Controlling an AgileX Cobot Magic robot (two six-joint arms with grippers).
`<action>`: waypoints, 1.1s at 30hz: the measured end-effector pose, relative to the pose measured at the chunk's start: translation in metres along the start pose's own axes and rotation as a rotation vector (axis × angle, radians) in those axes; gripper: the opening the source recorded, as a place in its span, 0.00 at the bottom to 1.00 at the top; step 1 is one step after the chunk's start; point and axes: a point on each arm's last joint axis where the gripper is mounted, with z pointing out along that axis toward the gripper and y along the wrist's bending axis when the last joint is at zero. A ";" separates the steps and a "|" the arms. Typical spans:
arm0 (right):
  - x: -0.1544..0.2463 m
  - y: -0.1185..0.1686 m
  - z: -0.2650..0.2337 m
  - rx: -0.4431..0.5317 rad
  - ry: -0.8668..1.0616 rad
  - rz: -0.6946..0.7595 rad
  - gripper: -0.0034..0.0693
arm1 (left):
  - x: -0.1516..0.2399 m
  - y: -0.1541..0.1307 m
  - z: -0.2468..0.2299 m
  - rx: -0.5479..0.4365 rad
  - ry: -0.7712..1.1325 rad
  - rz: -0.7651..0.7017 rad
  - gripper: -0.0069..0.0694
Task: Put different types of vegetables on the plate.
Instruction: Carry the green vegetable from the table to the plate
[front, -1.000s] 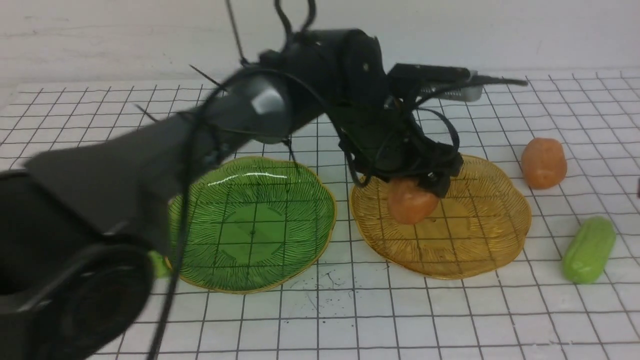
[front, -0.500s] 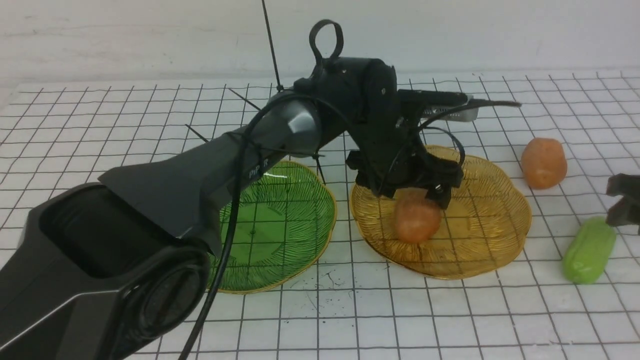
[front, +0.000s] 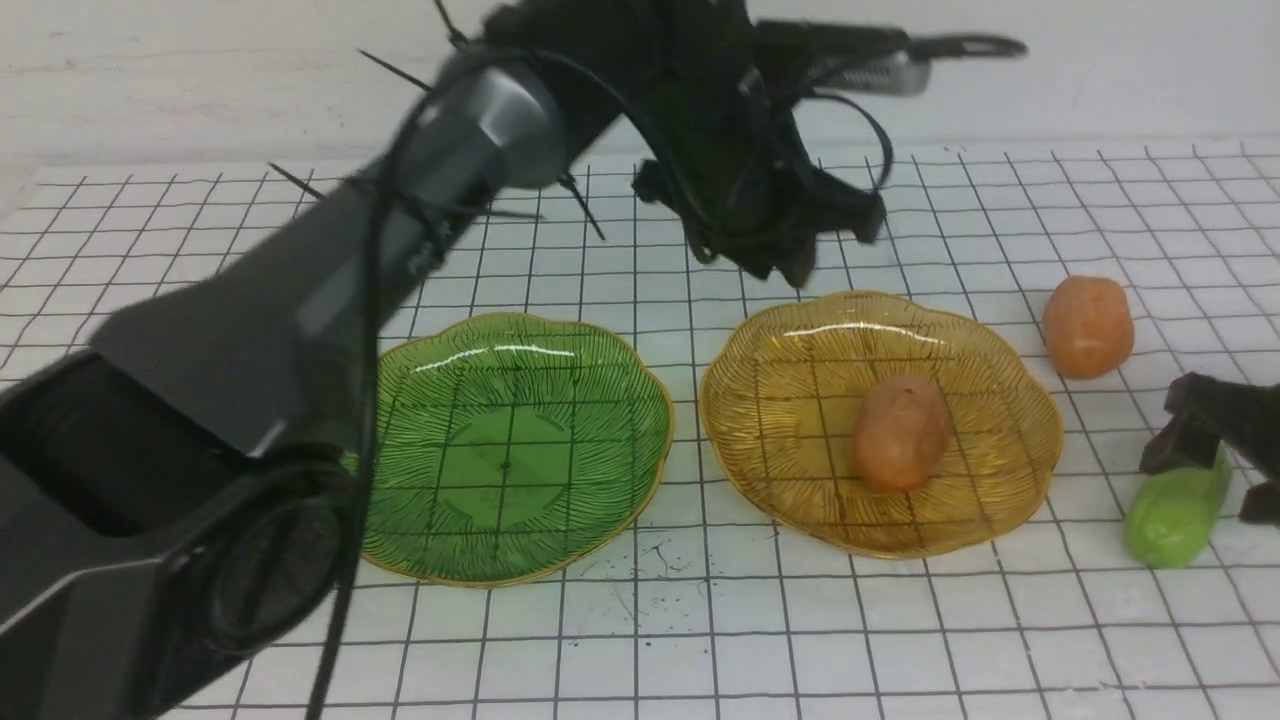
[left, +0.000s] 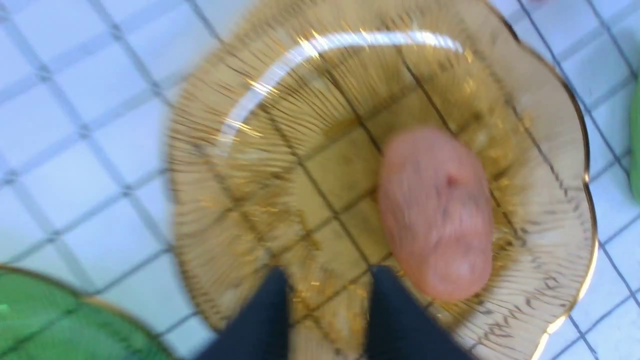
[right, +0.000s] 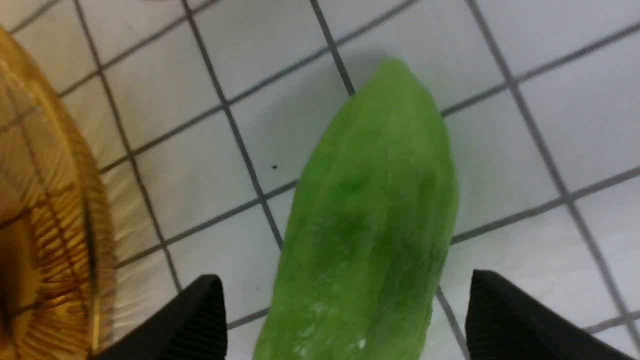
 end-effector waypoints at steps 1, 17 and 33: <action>0.002 -0.002 0.009 -0.002 0.027 0.016 0.84 | -0.001 0.003 -0.012 -0.005 -0.013 -0.001 0.14; -0.015 0.047 -0.074 -0.199 -0.107 -0.194 0.61 | 0.130 0.110 -0.137 -0.252 0.168 -0.287 0.08; 0.081 0.313 -0.012 -0.696 -0.018 -0.752 0.61 | 0.207 0.195 -0.130 -0.265 0.144 -0.666 0.12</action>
